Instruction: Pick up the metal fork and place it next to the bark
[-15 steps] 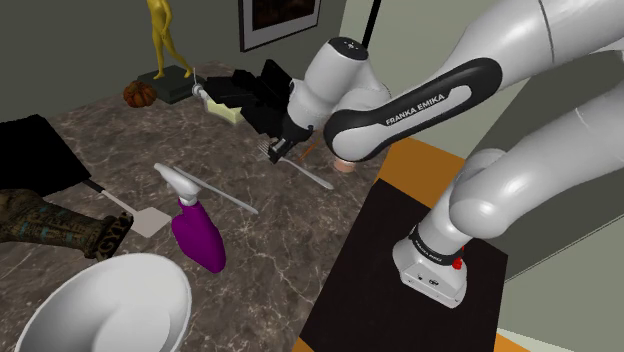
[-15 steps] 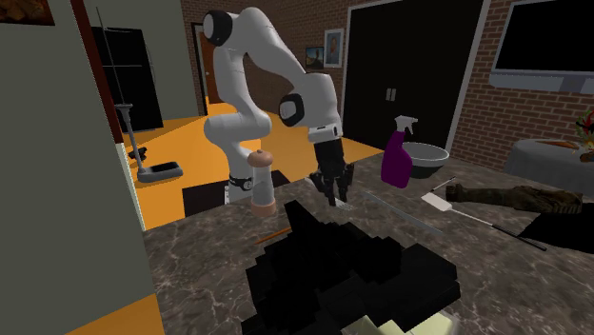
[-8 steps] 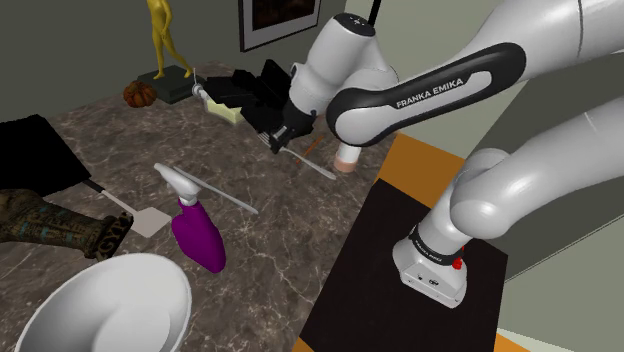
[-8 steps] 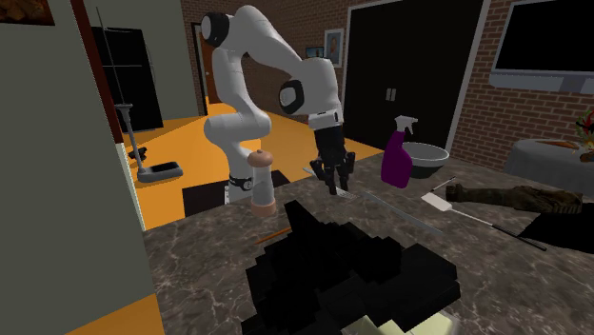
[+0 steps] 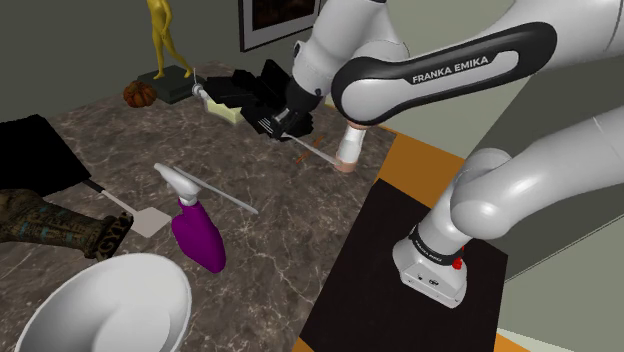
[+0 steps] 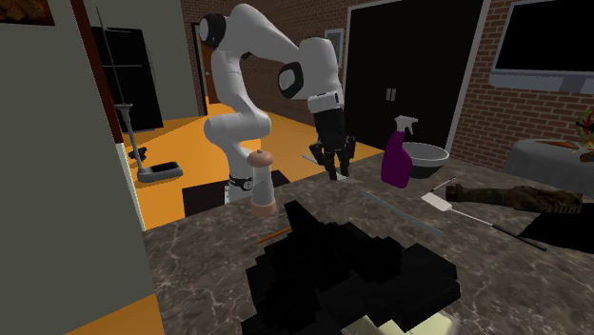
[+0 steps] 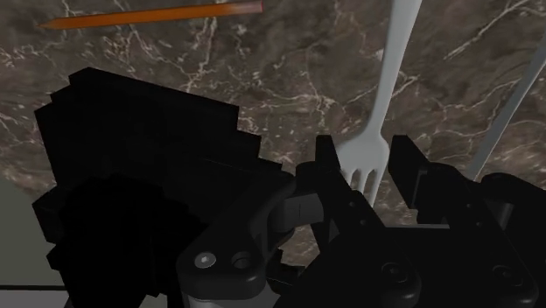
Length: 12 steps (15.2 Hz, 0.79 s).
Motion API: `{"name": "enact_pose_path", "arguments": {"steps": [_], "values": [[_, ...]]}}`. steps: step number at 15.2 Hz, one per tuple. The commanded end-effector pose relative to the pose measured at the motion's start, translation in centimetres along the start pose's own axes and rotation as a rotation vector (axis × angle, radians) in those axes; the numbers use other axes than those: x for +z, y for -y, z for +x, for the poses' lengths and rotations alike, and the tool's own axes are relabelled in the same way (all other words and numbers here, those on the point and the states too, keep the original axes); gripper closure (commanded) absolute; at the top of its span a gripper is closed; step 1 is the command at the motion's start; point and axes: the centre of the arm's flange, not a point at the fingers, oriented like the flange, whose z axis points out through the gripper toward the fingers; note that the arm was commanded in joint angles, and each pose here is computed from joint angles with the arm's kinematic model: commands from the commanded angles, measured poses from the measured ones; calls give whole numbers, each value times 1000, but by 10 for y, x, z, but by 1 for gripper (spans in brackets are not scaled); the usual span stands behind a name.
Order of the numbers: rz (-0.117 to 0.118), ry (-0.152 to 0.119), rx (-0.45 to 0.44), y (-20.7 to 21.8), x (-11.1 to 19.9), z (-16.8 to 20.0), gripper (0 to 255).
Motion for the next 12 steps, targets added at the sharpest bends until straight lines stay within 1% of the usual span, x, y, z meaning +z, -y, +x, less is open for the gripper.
{"name": "enact_pose_path", "arguments": {"steps": [1, 5, 12], "values": [[0, 1, 0, 1, -9, 4, 255], [0, 1, 0, 1, -27, 11, 255], [0, 1, 0, 56, 1, 80, 255]]}}
